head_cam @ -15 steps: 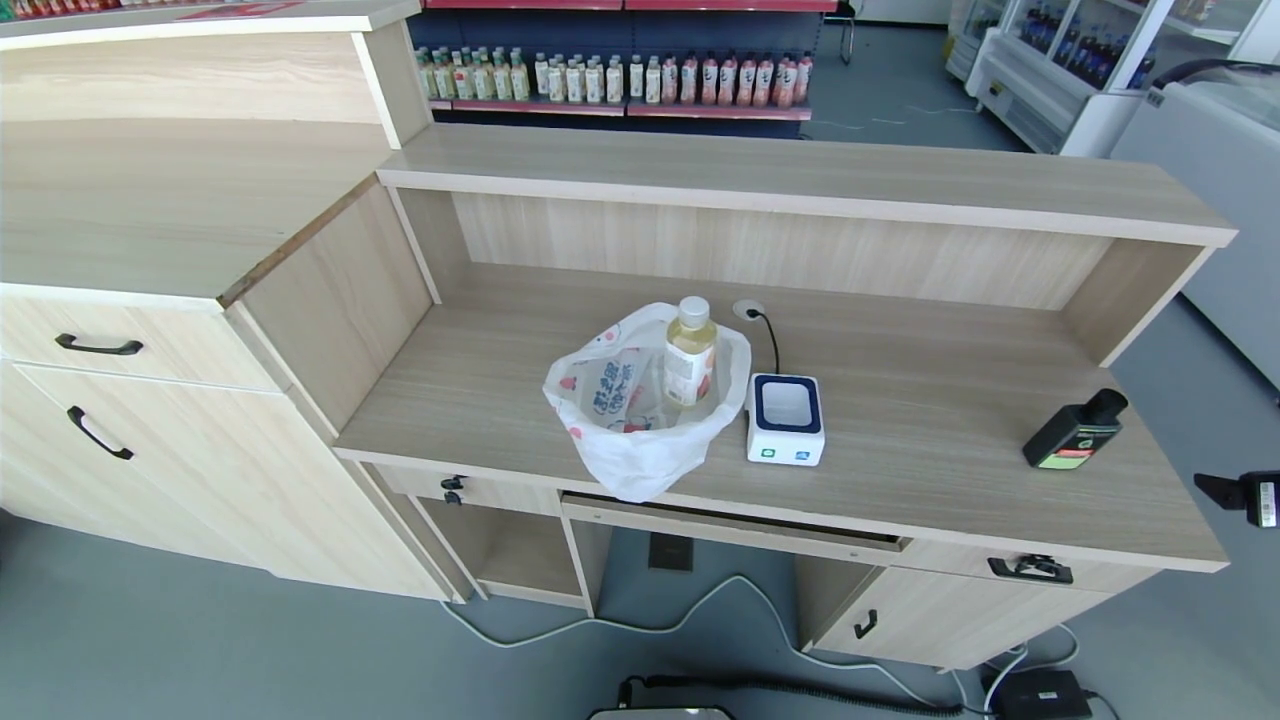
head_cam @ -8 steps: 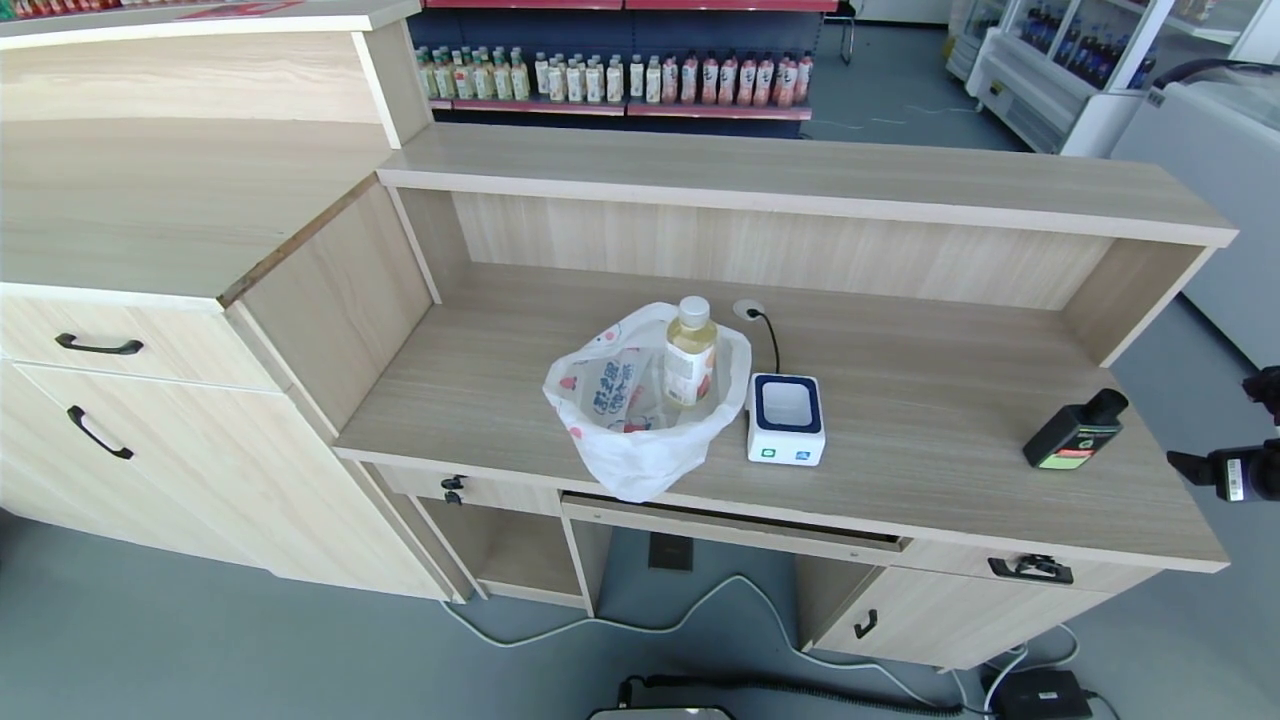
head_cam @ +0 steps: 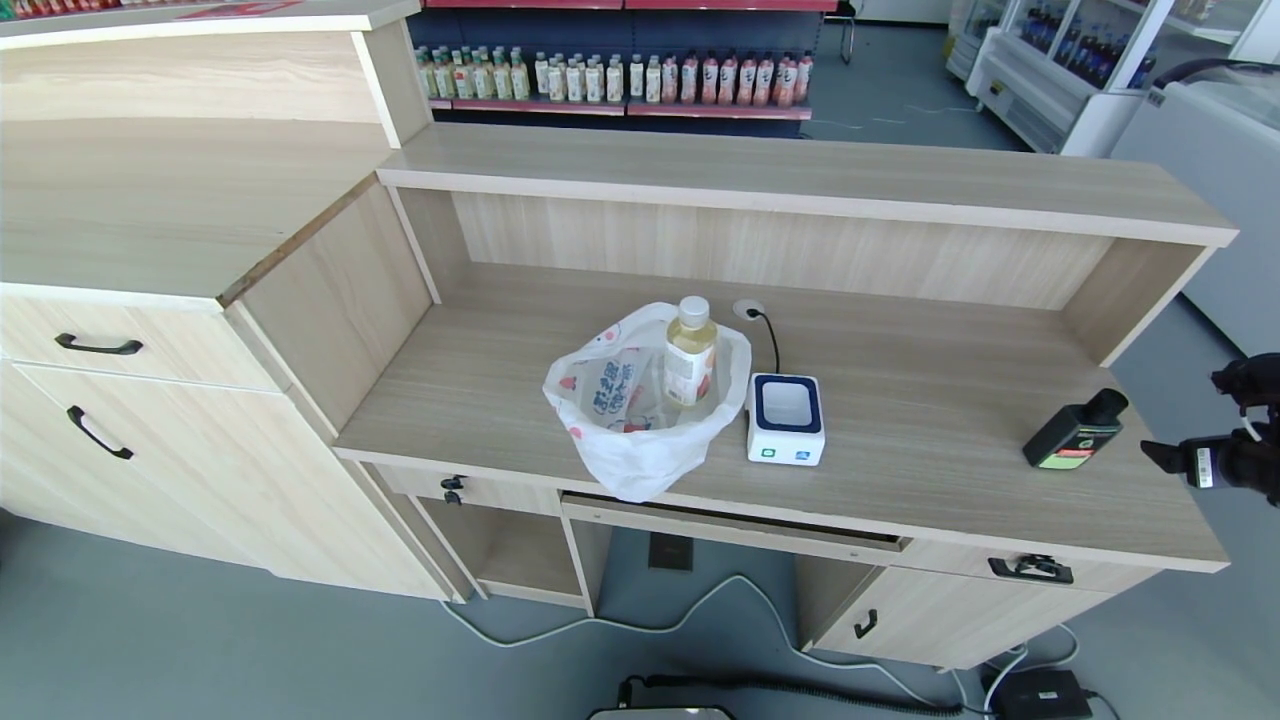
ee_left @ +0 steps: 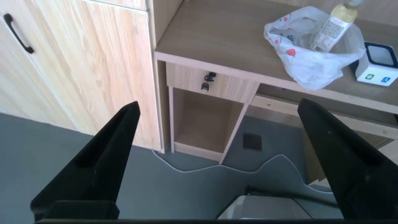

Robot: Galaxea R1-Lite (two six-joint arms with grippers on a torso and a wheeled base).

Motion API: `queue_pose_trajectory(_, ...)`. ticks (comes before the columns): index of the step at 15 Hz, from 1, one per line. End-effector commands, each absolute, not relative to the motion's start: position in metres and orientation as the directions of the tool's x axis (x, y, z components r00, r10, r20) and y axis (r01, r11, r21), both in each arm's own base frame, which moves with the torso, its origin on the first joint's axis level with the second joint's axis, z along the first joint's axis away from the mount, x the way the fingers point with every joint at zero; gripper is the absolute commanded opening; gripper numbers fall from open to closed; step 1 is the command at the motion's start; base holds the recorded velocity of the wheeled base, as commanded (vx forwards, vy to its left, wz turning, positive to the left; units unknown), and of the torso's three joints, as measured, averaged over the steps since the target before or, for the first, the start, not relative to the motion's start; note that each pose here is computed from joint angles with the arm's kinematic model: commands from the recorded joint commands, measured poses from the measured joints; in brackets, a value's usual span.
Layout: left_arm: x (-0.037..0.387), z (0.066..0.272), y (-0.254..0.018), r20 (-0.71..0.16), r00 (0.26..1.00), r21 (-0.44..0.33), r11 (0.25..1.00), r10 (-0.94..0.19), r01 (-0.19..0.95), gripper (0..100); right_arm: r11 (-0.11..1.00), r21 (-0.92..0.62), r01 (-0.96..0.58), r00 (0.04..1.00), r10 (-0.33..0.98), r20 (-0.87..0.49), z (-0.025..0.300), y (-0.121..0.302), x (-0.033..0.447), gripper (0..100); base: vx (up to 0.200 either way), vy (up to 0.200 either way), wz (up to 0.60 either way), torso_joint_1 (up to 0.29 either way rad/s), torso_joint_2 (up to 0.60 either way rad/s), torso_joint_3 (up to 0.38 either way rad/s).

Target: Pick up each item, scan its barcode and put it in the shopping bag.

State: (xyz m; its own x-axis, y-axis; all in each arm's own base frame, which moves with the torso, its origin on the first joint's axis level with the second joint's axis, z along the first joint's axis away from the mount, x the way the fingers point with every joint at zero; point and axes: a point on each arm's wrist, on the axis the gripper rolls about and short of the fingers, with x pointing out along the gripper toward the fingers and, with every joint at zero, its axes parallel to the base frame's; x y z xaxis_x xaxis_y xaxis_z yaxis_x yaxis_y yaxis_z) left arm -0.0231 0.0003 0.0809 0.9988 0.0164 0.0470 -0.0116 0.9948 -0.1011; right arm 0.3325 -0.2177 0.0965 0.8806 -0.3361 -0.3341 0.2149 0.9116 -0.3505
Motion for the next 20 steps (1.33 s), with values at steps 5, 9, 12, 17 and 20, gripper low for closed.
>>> queue_pose_trajectory(5,-0.023,0.081,0.0,0.048,0.999,-0.102,0.995,0.017,-0.012,100,0.925,-0.343,0.162,0.895,-0.284,-0.345,0.087,-0.202,0.349,100,0.0,0.0,0.0,0.0,0.0,0.0)
queue_pose_trajectory(9,-0.023,0.081,0.0,0.048,0.999,-0.102,0.995,0.017,-0.012,100,0.924,-0.349,0.156,0.901,-0.278,-0.333,0.085,-0.203,0.359,100,0.0,0.0,0.0,0.0,0.0,0.0)
queue_pose_trajectory(12,-0.023,0.081,0.0,0.048,0.999,-0.102,0.995,0.017,-0.012,100,0.926,-0.346,0.153,0.899,-0.276,-0.341,0.08,-0.204,0.362,100,0.0,0.0,0.0,0.0,0.0,0.0)
queue_pose_trajectory(17,-0.023,0.081,0.0,0.048,0.999,-0.102,0.995,0.017,-0.012,100,0.928,-0.35,0.126,0.913,-0.246,-0.325,0.079,-0.196,0.377,100,0.0,0.0,0.0,0.0,0.0,0.0)
queue_pose_trajectory(20,-0.023,0.081,0.0,0.048,0.999,-0.102,0.995,0.017,-0.012,100,0.93,-0.351,0.106,0.917,-0.228,-0.326,0.075,-0.19,0.386,100,0.0,0.0,0.0,0.0,0.0,0.0)
